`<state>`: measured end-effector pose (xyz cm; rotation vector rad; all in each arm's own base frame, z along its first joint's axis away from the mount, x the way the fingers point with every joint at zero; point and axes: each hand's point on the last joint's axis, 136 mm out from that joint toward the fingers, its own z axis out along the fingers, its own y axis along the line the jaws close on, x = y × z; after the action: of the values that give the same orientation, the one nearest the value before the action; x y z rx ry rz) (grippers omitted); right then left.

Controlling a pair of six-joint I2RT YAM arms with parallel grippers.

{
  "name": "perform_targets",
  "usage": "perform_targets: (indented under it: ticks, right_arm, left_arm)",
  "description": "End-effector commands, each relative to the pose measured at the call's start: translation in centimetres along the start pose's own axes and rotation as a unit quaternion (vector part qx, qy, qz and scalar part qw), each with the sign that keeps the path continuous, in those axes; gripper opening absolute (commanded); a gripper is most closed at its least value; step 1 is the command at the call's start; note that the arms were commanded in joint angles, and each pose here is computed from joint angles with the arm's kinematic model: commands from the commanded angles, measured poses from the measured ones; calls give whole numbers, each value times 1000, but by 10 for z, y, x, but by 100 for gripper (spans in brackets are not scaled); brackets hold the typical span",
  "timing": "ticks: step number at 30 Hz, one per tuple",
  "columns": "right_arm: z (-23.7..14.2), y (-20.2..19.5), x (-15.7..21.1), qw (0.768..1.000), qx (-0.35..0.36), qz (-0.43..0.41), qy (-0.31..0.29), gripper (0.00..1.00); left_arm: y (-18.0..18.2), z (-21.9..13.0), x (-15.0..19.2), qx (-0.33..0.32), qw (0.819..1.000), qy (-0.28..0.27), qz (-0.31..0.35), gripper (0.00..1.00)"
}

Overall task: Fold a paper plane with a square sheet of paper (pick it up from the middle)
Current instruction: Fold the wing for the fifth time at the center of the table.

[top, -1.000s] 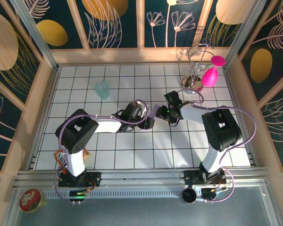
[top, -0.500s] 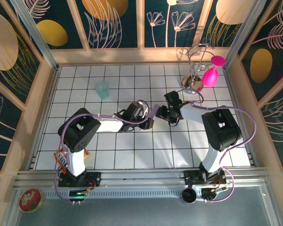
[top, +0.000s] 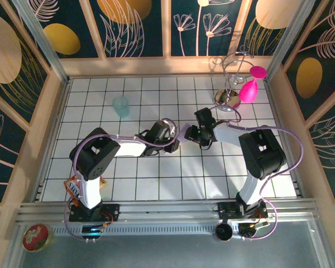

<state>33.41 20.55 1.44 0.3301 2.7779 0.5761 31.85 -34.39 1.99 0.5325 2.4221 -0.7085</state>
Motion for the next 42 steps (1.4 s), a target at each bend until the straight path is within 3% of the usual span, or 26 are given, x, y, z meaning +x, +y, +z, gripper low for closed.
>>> perform_targets:
  ticks: [1, 19, 26, 30, 37, 42]
  right_arm:
    - [33, -10, 12, 1000, -2, -6, 17, 51]
    - [22, -13, 0, 1000, -1, 10, 1, 42]
    - [-41, 32, -24, 992, -101, -18, -74, 44]
    - [-56, 58, -15, 982, -176, -29, -65, 41]
    - [-39, 78, -15, 978, -201, -34, -48, 25]
    - [-19, 70, -23, 982, -179, -24, -48, 20]
  left_arm:
    - [-2, 9, 23, 5, 999, 45, -12, 32]
    - [1, 13, 19, -11, 998, 59, -22, 22]
    - [2, 12, 20, -12, 998, 64, -25, 22]
    - [2, 13, 20, -12, 997, 65, -26, 22]
    - [1, 13, 20, -9, 997, 65, -30, 21]
    - [1, 12, 18, -6, 997, 64, -33, 21]
